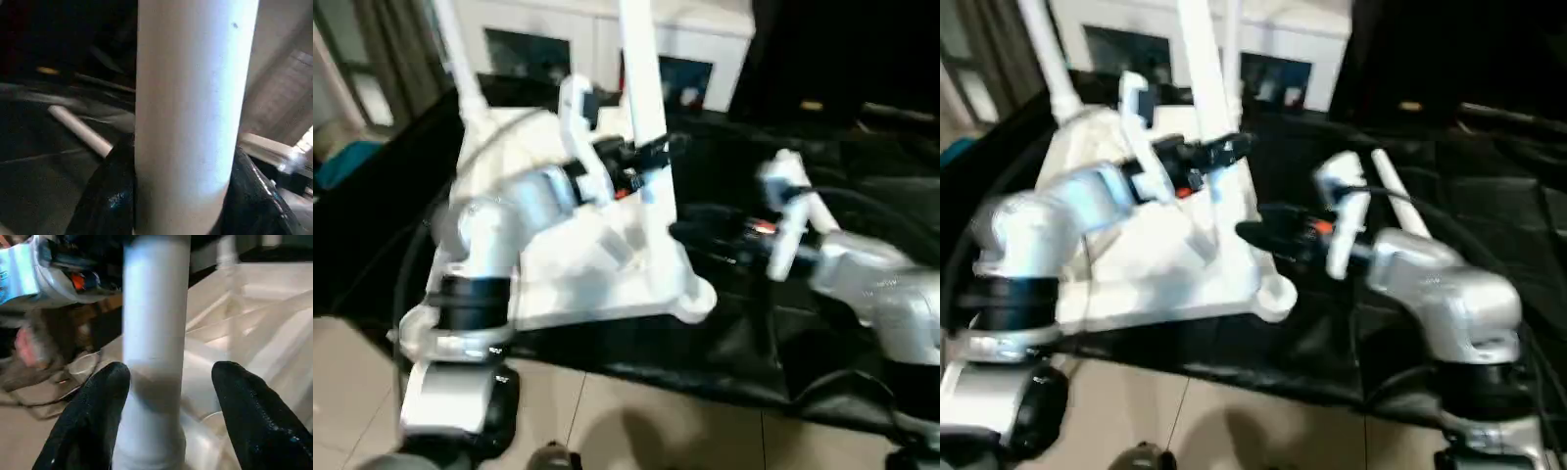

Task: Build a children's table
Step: Pick table leg

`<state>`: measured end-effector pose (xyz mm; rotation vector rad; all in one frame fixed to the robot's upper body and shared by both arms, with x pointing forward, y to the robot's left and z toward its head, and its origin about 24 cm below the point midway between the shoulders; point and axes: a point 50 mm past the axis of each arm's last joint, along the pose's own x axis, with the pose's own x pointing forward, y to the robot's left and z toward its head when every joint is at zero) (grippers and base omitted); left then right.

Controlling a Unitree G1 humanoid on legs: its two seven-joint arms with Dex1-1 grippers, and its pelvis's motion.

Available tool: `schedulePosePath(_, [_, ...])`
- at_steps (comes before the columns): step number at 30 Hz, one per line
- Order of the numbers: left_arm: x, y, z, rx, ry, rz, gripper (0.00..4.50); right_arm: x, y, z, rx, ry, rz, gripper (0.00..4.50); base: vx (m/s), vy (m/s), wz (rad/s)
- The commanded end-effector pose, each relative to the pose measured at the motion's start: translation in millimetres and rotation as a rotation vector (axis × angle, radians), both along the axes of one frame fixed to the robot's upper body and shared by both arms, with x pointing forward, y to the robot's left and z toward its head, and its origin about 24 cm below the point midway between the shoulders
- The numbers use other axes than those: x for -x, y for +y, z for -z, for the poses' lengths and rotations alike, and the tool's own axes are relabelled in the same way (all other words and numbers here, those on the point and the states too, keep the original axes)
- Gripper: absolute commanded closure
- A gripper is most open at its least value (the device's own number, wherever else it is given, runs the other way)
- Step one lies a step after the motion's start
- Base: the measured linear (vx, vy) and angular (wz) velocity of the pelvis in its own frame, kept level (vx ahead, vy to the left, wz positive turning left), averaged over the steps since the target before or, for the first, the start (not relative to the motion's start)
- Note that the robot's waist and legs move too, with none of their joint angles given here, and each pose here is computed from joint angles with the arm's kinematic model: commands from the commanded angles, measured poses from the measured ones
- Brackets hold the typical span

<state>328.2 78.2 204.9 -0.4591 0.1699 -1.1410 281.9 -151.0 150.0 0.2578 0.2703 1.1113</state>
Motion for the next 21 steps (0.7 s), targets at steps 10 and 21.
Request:
schedulePosePath(10, [17.6, -13.6, -28.7, 0.159, -0.062, 0.237, 2.65, 12.0, 5.3, 8.8, -0.011, 0.084, -0.104, 1.86, 0.000, 0.000, 0.00])
schedulePosePath(21, [15.1, -14.3, -29.5, 0.176, -0.056, 0.232, 2.65, 12.6, 8.5, 14.4, 0.003, 0.107, -0.105, 2.54, 0.000, 0.000, 0.00])
